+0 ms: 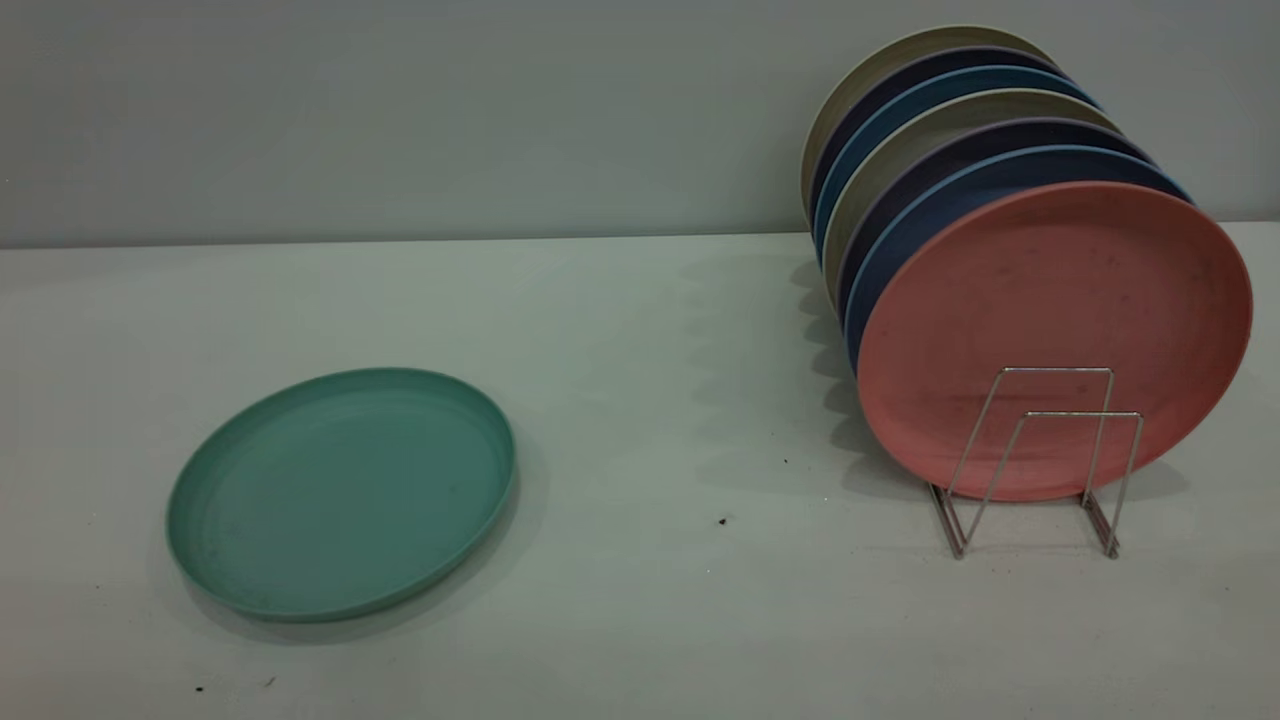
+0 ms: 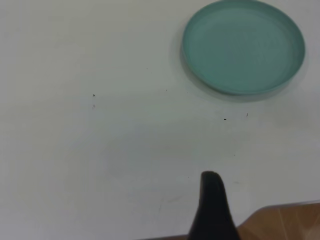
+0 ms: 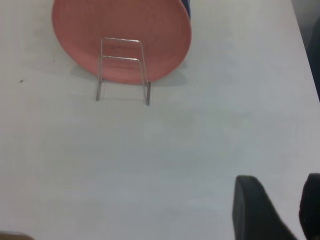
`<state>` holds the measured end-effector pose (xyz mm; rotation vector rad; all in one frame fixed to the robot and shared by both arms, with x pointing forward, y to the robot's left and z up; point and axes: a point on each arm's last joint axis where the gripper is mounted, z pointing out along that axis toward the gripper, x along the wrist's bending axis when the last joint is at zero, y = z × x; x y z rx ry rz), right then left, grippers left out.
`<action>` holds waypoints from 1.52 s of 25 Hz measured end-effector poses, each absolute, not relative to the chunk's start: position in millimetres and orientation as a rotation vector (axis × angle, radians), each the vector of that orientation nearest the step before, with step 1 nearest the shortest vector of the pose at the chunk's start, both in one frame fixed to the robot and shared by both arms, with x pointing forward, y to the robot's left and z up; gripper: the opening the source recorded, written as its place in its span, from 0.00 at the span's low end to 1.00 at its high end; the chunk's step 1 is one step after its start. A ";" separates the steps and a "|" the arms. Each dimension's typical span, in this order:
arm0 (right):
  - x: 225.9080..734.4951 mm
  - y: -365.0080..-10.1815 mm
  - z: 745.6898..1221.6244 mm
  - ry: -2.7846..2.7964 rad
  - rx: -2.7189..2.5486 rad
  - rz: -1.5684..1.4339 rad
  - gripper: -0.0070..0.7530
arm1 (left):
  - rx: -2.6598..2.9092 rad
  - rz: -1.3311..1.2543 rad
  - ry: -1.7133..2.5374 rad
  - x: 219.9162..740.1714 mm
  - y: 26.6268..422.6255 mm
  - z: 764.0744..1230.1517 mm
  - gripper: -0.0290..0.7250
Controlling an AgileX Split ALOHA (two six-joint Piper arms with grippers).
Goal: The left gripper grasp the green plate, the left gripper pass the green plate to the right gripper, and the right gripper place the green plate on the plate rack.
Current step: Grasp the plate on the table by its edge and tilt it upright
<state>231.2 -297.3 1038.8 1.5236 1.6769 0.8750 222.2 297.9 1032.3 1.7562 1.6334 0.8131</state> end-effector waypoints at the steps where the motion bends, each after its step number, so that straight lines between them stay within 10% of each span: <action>1: 231.2 -297.3 1038.8 1.677 1.524 0.875 0.32 | 1.756 0.813 1.633 222.2 297.9 1032.3 0.81; 38: 231.0 -295.0 1040.2 1.680 1.523 0.911 0.33 | 1.740 0.788 1.646 224.9 296.9 1035.1 0.81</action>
